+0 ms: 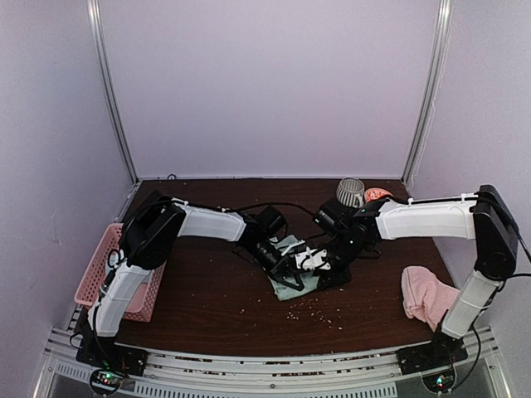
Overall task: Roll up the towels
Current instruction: Roll the towel at the center of the board.
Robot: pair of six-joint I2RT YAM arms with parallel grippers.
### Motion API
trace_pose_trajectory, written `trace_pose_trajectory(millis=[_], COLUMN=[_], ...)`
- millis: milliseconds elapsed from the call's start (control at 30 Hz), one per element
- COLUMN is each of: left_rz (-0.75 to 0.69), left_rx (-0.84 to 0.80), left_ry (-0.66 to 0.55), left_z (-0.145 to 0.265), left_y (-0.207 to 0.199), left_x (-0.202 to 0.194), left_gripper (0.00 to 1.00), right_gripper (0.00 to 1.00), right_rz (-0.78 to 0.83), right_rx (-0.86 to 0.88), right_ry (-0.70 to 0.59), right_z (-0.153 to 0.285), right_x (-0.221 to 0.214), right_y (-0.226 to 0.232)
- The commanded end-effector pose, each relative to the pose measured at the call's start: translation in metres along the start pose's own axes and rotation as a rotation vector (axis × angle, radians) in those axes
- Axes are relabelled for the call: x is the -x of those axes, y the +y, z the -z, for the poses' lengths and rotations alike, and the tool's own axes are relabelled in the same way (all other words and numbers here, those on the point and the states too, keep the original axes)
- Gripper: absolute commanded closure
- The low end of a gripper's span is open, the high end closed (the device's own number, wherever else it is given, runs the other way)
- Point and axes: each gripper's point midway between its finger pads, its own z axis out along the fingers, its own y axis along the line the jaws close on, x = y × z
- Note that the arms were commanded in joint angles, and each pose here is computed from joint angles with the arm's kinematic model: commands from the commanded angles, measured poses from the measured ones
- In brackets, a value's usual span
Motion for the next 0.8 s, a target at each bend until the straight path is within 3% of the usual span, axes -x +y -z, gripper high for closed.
trace_pose_trajectory(millis=[0, 400, 533, 633, 767], left_rz=[0.131, 0.137, 0.123, 0.087, 0.046], left_rx=[0.071, 0.075, 0.082, 0.067, 0.149], left_ry=[0.080, 0.088, 0.075, 0.038, -0.049], left_z=[-0.009, -0.009, -0.004, 0.006, 0.041], left_y=[0.036, 0.036, 0.031, 0.013, -0.001], left_x=[-0.036, -0.040, -0.033, -0.019, 0.004], left_gripper=[0.94, 0.92, 0.90, 0.80, 0.68], right_gripper=[0.51, 0.62, 0.78, 0.90, 0.94], right_rz=[0.054, 0.114, 0.110, 0.098, 0.066], right_rx=[-0.112, 0.029, 0.054, 0.145, 0.231], right_ry=[-0.023, 0.045, 0.070, 0.080, 0.078], right_z=[-0.006, -0.044, -0.054, -0.056, -0.051], right_x=[0.014, -0.001, -0.007, -0.009, -0.010], right_y=[-0.019, 0.008, 0.011, 0.024, 0.036])
